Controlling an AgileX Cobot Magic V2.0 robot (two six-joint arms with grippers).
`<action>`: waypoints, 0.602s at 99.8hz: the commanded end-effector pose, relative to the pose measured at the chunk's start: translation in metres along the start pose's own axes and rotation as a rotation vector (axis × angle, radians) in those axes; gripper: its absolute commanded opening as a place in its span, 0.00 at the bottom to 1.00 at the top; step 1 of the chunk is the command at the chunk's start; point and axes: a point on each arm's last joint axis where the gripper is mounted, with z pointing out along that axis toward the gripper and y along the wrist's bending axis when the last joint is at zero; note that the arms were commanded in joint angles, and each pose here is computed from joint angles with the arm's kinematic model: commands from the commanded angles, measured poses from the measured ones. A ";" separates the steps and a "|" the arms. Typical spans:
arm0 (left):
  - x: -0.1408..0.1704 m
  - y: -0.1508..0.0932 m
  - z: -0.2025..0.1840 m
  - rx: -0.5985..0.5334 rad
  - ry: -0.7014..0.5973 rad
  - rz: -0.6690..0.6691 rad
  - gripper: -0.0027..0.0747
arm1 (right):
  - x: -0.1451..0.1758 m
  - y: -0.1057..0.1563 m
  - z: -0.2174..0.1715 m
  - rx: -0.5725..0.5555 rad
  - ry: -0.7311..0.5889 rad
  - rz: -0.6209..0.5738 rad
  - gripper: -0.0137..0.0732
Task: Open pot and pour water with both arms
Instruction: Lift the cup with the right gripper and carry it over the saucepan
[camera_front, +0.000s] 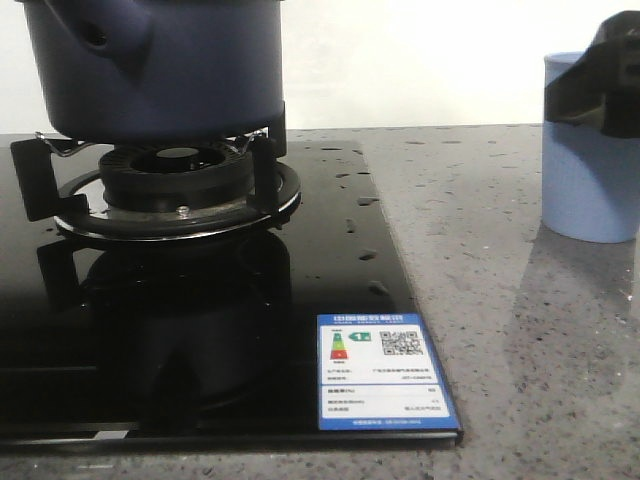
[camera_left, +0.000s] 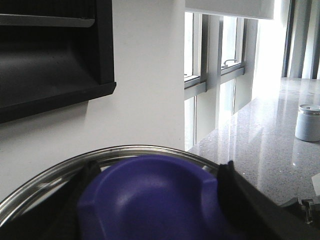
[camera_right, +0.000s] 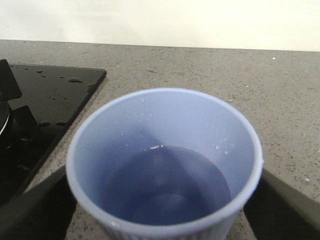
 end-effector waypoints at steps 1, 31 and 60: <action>-0.026 -0.009 -0.005 0.013 -0.119 -0.009 0.38 | -0.017 0.002 0.005 0.007 -0.117 -0.004 0.83; -0.026 -0.009 -0.005 0.013 -0.118 -0.008 0.38 | -0.008 0.005 0.027 0.032 -0.165 -0.016 0.83; -0.025 -0.009 -0.005 0.020 -0.113 -0.004 0.38 | 0.006 0.012 0.045 0.007 -0.167 0.001 0.72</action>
